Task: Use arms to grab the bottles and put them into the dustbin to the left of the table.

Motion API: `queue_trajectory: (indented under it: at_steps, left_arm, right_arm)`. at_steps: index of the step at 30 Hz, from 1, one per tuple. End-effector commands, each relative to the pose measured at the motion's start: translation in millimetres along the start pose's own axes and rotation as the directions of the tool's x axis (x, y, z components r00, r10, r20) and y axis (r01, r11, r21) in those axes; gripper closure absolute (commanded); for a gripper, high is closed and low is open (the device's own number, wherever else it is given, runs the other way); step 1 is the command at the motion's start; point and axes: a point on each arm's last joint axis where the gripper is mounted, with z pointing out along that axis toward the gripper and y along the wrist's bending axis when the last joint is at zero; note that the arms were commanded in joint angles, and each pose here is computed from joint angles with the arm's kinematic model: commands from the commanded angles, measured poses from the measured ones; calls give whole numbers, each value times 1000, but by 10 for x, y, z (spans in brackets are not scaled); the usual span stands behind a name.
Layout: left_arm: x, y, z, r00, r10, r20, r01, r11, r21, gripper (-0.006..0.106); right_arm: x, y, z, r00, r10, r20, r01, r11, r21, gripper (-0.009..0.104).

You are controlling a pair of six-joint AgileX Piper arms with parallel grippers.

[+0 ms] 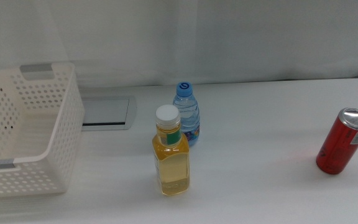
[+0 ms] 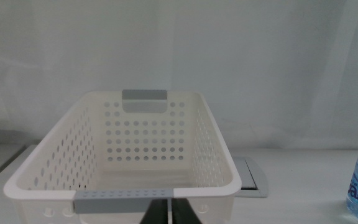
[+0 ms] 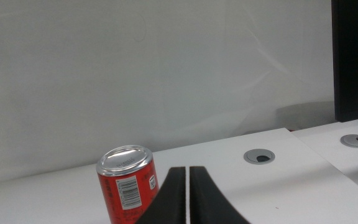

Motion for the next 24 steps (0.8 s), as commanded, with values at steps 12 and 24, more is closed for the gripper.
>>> queue_trajectory:
  at_steps: [12, 24]
  left_arm:
    - [81, -1, 8, 1000, -21, 20, 21, 1000, 7, 78]
    - [77, -1, 8, 992, -128, 23, 127, 992, 10, 9]
  right_arm:
    - [88, -5, 10, 1000, -6, 16, 6, 1000, -7, 62]
    - [94, -6, 10, 1000, -20, 9, 20, 1000, -5, -8]
